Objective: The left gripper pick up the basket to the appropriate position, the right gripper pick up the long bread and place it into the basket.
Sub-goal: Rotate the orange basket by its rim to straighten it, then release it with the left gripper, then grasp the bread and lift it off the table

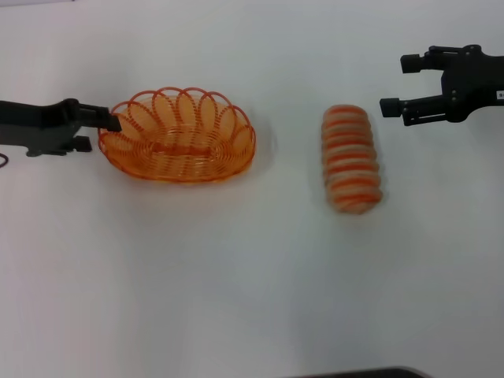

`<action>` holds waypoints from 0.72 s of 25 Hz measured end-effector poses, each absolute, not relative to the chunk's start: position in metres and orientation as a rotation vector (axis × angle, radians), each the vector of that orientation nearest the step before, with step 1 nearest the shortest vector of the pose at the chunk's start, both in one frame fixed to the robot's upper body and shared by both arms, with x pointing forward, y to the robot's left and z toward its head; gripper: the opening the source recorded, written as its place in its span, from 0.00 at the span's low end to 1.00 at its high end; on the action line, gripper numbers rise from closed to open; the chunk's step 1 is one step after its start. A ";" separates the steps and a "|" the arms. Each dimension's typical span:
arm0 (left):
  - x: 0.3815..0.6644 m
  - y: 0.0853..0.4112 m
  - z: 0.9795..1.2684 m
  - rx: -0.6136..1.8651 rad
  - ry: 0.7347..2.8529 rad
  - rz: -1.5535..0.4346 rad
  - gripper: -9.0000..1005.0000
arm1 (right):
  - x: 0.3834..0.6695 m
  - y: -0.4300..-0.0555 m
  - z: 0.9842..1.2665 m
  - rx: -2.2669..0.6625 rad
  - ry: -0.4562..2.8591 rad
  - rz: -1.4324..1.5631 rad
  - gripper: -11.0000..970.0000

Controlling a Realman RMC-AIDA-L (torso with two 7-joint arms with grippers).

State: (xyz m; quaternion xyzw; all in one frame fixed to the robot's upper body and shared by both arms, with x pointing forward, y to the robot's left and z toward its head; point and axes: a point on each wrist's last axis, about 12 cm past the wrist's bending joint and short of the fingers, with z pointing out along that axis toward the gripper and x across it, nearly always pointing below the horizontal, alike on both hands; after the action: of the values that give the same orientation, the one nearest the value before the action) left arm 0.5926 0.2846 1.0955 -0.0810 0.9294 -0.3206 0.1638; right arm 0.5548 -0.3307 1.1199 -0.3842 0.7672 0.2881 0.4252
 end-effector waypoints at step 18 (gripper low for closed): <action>0.599 0.292 1.140 0.699 2.303 -0.861 0.69 | 0.570 -0.345 1.140 -0.654 1.988 0.809 0.97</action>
State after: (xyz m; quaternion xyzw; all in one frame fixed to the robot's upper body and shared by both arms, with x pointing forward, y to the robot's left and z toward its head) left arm 0.5992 0.2915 1.1401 0.2618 0.8627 -0.3226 0.2885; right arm 0.5695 -0.3448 1.1404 -0.2627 0.7981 0.3250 0.4340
